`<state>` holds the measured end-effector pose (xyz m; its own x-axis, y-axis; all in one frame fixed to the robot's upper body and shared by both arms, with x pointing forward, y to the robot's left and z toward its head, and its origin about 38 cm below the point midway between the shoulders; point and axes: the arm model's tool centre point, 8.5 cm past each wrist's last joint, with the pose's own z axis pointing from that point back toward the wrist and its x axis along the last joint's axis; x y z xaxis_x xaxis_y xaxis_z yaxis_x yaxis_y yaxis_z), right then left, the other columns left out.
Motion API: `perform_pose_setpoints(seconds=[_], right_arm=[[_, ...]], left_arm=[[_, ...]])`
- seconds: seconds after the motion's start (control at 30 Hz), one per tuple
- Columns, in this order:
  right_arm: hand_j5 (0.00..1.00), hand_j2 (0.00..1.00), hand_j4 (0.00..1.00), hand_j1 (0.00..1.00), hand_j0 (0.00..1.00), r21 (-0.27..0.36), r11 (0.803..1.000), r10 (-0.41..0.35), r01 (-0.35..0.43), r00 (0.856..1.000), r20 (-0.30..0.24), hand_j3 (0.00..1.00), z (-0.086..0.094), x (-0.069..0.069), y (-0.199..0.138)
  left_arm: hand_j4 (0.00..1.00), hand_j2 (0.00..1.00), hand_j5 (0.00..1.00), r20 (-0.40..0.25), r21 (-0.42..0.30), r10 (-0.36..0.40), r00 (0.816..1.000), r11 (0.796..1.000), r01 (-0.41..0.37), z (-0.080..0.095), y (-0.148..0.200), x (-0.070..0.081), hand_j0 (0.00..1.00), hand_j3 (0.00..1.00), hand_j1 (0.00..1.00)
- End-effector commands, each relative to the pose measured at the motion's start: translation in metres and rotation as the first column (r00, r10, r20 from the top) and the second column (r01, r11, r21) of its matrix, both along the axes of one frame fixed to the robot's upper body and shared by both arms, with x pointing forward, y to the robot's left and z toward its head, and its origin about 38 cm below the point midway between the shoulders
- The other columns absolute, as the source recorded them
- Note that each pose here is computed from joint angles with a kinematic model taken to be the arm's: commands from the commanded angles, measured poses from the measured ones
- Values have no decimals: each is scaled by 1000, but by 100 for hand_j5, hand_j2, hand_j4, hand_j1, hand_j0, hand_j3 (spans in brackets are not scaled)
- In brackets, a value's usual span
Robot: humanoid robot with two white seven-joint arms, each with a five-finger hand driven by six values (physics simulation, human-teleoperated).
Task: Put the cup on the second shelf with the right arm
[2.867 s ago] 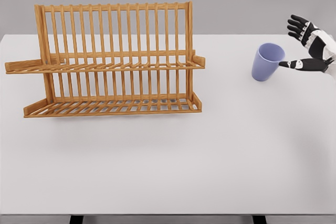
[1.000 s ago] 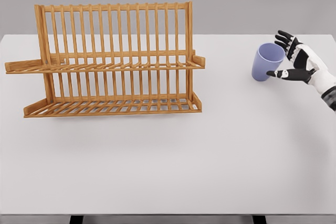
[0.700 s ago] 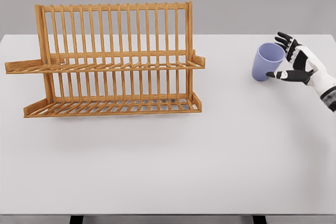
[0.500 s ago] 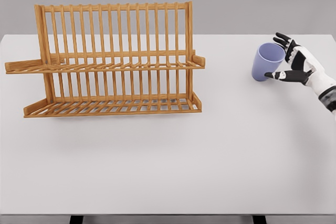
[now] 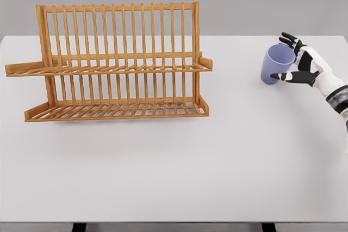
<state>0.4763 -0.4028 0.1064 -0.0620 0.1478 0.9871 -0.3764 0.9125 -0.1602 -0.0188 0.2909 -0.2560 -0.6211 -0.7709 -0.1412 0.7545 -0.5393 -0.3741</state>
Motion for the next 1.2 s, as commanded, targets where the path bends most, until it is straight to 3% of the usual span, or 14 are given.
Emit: perform_pose_setpoints(seconds=[0.0, 0.07, 0.1, 0.23, 0.63, 1.17], right_arm=[[100, 100, 100, 100, 100, -9, 1000, 1, -1, 1000, -1, 100, 1, 0, 0], [98, 98, 98, 98, 98, -12, 1000, 1, -1, 1000, -1, 98, 1, 0, 0], [89, 89, 89, 89, 89, -12, 1000, 0, 0, 1000, -4, 89, -1, 0, -1], [74, 74, 74, 74, 74, -12, 1000, 1, -1, 1000, -1, 74, 0, 0, -1], [69, 69, 69, 69, 69, -13, 1000, 6, -6, 1000, 25, 69, 8, 2, 1], [67, 67, 67, 67, 67, -30, 997, 70, -66, 988, 139, 67, 46, 7, 19]], left_arm=[[100, 100, 100, -1, 1, 0, 1000, 1000, 0, 0, 0, 0, 100, 100, 100], [100, 100, 100, -1, 1, 0, 1000, 1000, 0, 0, 0, 0, 100, 100, 100], [100, 100, 100, -1, 1, 0, 1000, 1000, 0, 0, 0, 0, 100, 100, 100], [100, 100, 100, -1, 1, 0, 1000, 1000, 0, 0, 0, 0, 100, 100, 100], [100, 100, 100, -1, 1, 0, 1000, 1000, 0, 0, 0, 0, 100, 100, 100], [100, 100, 100, -1, 1, 0, 1000, 1000, 0, 0, 0, 0, 100, 100, 100]])
